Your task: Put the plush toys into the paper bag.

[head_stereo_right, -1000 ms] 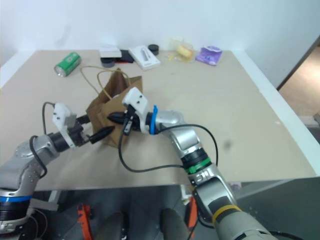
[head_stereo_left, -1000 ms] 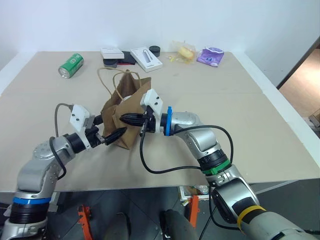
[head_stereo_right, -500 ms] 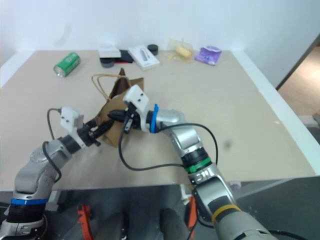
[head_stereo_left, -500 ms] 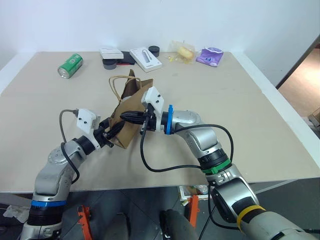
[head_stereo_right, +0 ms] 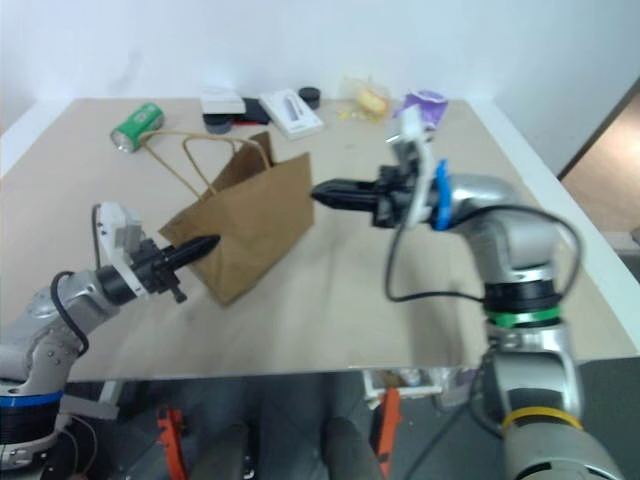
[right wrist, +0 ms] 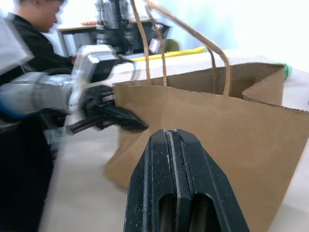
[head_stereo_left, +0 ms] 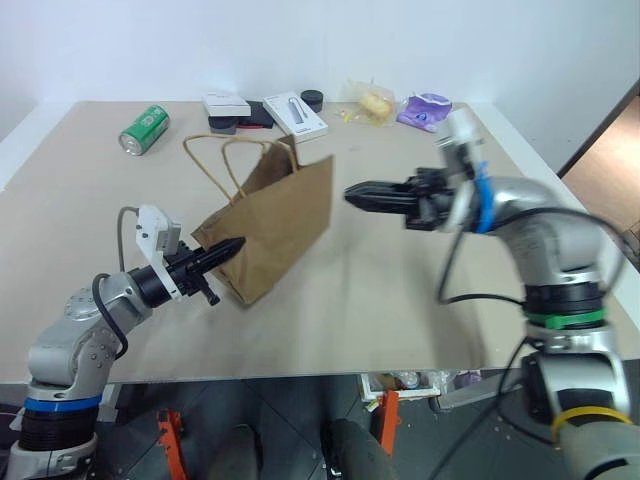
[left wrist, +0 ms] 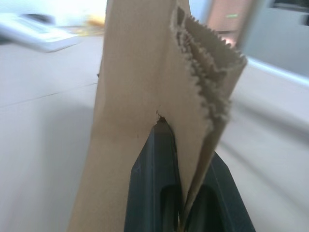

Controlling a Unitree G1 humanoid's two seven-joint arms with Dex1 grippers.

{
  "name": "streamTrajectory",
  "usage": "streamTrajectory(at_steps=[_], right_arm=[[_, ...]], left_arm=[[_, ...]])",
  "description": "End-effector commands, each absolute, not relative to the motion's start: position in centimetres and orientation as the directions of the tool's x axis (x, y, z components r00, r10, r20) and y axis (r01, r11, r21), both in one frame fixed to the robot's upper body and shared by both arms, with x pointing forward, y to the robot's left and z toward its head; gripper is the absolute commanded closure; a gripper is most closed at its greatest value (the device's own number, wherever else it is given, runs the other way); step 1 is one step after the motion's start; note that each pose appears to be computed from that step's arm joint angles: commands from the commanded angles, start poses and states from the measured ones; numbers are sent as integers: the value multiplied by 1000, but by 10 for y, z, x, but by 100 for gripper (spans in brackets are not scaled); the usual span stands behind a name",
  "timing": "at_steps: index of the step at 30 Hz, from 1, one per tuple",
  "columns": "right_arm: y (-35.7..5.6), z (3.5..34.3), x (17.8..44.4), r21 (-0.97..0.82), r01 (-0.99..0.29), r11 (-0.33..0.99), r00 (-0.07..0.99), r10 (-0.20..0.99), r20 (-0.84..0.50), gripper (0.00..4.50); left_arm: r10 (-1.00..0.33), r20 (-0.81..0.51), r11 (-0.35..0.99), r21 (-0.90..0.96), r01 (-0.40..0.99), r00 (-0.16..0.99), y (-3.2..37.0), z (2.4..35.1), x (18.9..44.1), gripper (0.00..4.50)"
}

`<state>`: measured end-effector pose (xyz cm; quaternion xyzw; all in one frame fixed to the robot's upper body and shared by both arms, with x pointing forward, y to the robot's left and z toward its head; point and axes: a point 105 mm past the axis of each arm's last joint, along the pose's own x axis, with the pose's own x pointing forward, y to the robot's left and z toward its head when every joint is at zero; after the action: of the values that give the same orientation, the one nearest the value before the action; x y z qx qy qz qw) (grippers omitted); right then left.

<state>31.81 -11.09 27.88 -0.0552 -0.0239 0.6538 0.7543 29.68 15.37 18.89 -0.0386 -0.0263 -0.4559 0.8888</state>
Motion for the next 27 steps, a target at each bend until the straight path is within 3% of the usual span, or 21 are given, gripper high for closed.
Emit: streamTrajectory(at_steps=[1,5,7,8,10,18,20,23,27], right_arm=[[-137,320,294,-161,-986,37,43,998,-35,274],[-142,324,286,-162,-987,-1,11,997,-74,150],[-143,324,284,-158,-987,-9,5,996,-89,116],[-144,322,285,-158,-987,-5,10,995,-99,52],[-145,320,286,-158,-987,4,21,994,-110,3],[-146,309,285,-140,-990,17,37,989,-144,3],[-146,308,286,-138,-990,21,42,988,-147,0],[-146,308,287,-138,-990,25,45,988,-146,0],[-146,308,288,-137,-990,31,51,988,-144,0]], left_arm=[[-947,-48,318,-27,948,316,132,183,264,450],[-959,-159,239,-19,971,233,133,163,261,450],[-960,-179,219,-8,976,214,133,161,265,450],[-958,-189,216,11,976,215,134,160,269,450],[-955,-193,219,48,974,225,135,161,276,450],[-954,-174,228,107,968,244,142,167,285,450],[-951,-185,230,103,968,246,145,165,285,353],[-953,-180,233,86,969,245,147,170,282,268],[-954,-160,246,73,966,255,155,188,274,103]])
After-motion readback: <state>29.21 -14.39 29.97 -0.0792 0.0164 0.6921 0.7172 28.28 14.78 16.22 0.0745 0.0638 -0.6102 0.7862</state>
